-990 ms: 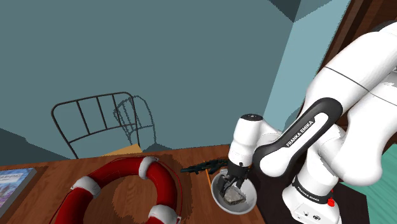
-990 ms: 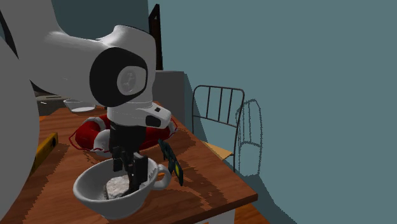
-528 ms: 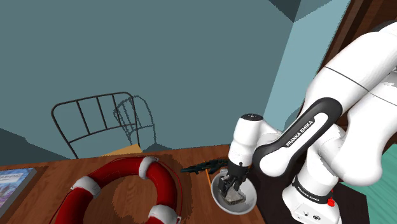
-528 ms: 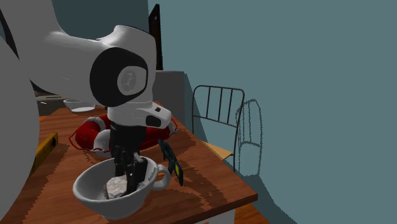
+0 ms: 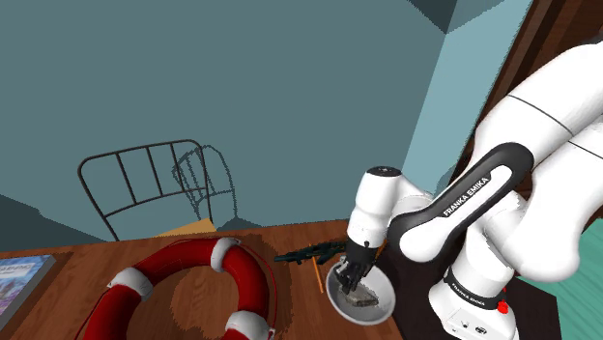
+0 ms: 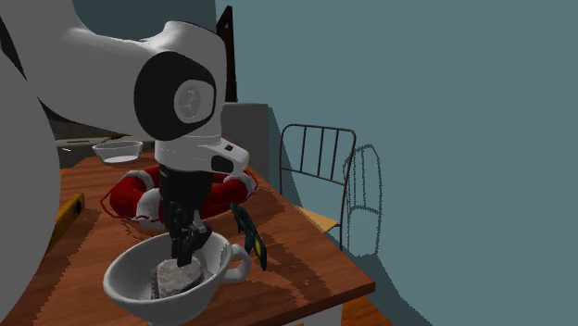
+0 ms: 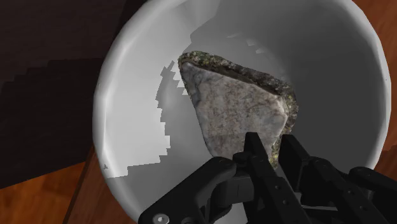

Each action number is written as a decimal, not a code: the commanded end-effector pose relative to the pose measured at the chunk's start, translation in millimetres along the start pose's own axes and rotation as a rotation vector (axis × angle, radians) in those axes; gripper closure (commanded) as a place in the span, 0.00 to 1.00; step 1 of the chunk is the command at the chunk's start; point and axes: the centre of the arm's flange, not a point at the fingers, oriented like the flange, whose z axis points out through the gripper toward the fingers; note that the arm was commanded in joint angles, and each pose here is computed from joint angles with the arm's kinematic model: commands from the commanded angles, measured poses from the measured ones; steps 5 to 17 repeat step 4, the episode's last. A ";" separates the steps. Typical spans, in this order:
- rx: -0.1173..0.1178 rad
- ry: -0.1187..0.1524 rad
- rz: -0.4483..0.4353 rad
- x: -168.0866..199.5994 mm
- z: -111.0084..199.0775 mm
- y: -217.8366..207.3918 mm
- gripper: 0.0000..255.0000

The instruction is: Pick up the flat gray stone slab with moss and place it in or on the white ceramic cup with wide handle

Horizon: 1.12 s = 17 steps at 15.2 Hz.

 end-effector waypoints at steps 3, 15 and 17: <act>-0.008 -0.006 0.001 -3.1 -18.8 -1.3 1.00; -0.008 -0.006 0.001 -3.6 -24.0 -2.2 1.00; -0.008 -0.006 0.001 -3.6 -24.0 -2.2 1.00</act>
